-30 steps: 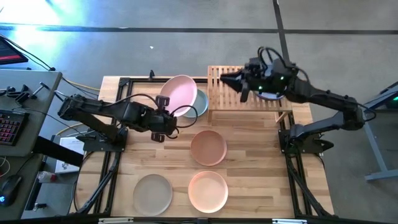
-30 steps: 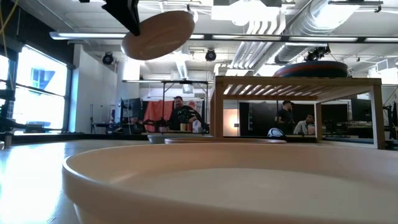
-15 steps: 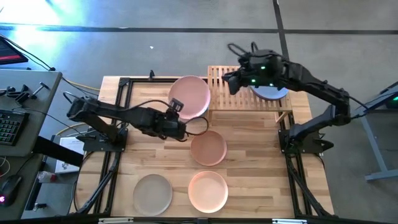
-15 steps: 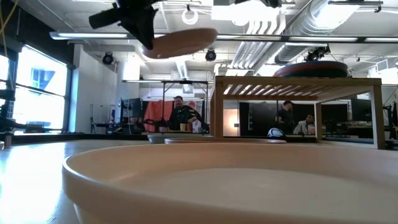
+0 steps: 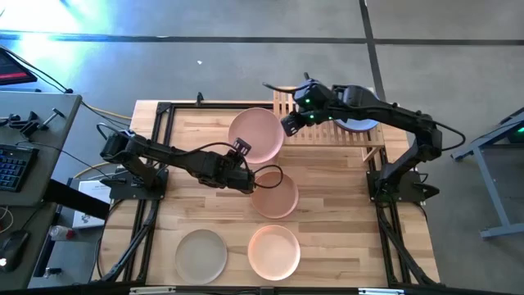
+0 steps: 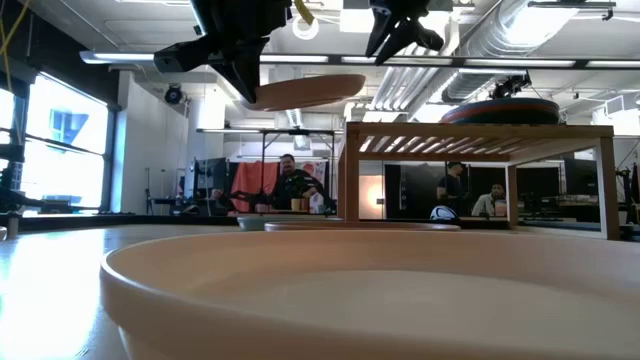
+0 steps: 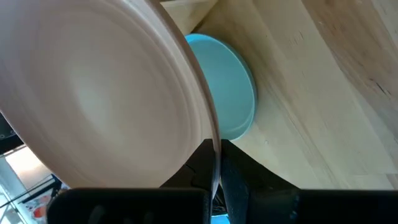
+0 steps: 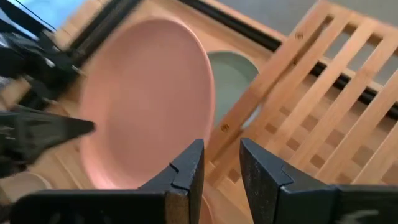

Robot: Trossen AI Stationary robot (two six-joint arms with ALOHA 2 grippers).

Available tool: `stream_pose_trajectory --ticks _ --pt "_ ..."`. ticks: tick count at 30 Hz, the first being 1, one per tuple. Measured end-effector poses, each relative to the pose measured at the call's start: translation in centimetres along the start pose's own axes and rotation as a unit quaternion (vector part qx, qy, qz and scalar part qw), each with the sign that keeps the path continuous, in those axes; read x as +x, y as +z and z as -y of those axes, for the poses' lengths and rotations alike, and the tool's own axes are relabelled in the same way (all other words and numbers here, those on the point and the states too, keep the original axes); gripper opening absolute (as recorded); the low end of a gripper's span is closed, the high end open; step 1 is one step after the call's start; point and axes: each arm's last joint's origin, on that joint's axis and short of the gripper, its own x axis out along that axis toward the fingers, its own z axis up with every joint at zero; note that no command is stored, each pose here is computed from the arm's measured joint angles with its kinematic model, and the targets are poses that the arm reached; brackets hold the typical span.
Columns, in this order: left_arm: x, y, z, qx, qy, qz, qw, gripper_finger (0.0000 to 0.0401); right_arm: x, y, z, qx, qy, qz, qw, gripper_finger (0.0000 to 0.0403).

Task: Place and stack plates onto a shelf
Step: Stack the light pink plate on the top of the blue plate on the shelf

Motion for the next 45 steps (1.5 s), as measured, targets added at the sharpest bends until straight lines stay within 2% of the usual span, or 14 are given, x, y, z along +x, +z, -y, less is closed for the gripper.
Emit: stream_pose_trajectory --ticks 8,29,32,37,45 --pt "-0.3 0.0 -0.1 0.001 0.016 -0.002 1.0 0.0007 1.9 -0.2 -0.4 0.004 0.0 -0.027 1.0 0.0085" --pt "-0.3 0.7 -0.7 0.002 0.063 0.008 0.998 0.0007 1.8 -0.6 -1.1 0.001 -0.013 -0.017 1.0 0.0084" --pt "-0.3 0.7 -0.7 0.015 0.063 0.007 0.998 0.0007 1.8 -0.7 -1.1 -0.002 -0.013 -0.017 1.0 0.0069" --pt "-0.3 0.7 -0.8 0.015 0.063 0.01 0.998 0.0007 1.8 -0.6 -1.1 -0.003 -0.016 -0.015 1.0 0.001" --pt "-0.3 0.8 -0.8 0.013 0.067 0.014 0.998 0.0007 1.8 -0.8 -0.9 0.006 -0.022 -0.024 0.999 0.0004"
